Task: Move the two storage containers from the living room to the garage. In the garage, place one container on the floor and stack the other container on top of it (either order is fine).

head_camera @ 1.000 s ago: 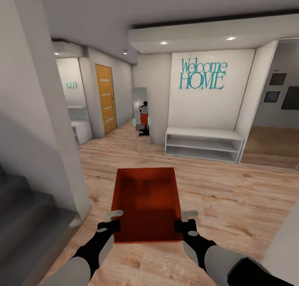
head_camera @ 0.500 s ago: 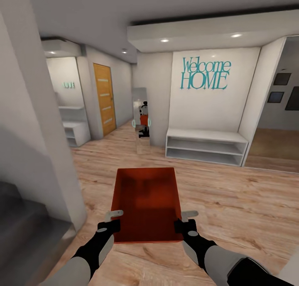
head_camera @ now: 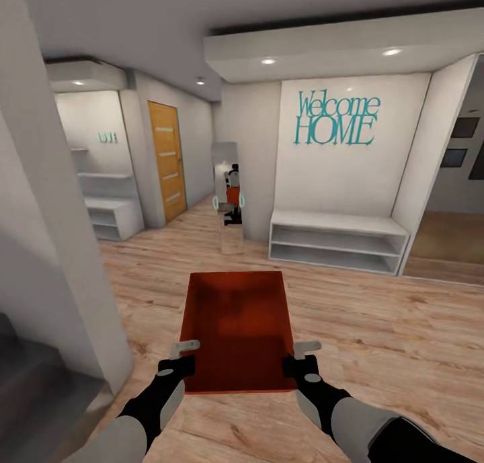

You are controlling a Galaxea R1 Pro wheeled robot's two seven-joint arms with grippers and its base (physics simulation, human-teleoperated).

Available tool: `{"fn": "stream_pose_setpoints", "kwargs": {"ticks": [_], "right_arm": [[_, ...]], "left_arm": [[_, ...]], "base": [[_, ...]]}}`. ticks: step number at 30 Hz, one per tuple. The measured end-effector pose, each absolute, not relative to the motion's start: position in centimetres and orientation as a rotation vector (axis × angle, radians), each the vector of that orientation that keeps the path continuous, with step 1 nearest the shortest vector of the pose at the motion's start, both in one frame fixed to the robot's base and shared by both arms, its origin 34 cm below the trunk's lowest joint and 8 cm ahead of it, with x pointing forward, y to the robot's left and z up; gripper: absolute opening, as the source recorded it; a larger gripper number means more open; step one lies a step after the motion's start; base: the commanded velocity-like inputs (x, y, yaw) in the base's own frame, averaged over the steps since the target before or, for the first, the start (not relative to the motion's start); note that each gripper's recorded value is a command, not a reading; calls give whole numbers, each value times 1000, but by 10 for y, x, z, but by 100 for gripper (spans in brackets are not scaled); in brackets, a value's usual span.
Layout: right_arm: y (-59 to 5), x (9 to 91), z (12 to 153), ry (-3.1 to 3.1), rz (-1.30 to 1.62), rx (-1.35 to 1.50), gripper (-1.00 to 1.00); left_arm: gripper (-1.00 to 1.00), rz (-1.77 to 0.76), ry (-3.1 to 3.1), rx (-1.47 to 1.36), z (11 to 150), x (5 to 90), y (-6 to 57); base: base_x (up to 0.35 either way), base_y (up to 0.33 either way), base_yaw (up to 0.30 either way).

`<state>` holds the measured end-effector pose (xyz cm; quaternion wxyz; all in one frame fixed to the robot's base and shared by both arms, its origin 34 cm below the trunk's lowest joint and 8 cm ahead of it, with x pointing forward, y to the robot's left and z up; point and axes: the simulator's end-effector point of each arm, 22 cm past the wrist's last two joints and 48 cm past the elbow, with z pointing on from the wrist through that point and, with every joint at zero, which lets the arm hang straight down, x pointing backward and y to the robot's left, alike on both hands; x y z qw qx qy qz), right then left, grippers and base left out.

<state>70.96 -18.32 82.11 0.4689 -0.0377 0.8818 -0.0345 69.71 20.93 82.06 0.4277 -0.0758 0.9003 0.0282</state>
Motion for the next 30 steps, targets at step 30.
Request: {"fn": "stream_pose_setpoints", "kwargs": {"ticks": [30], "right_arm": [[-181, 702, 814, 2176, -86, -75, -100]], "left_arm": [[-100, 72, 2259, -175, 817, 695, 212]], "base": [[323, 0, 0]]}}
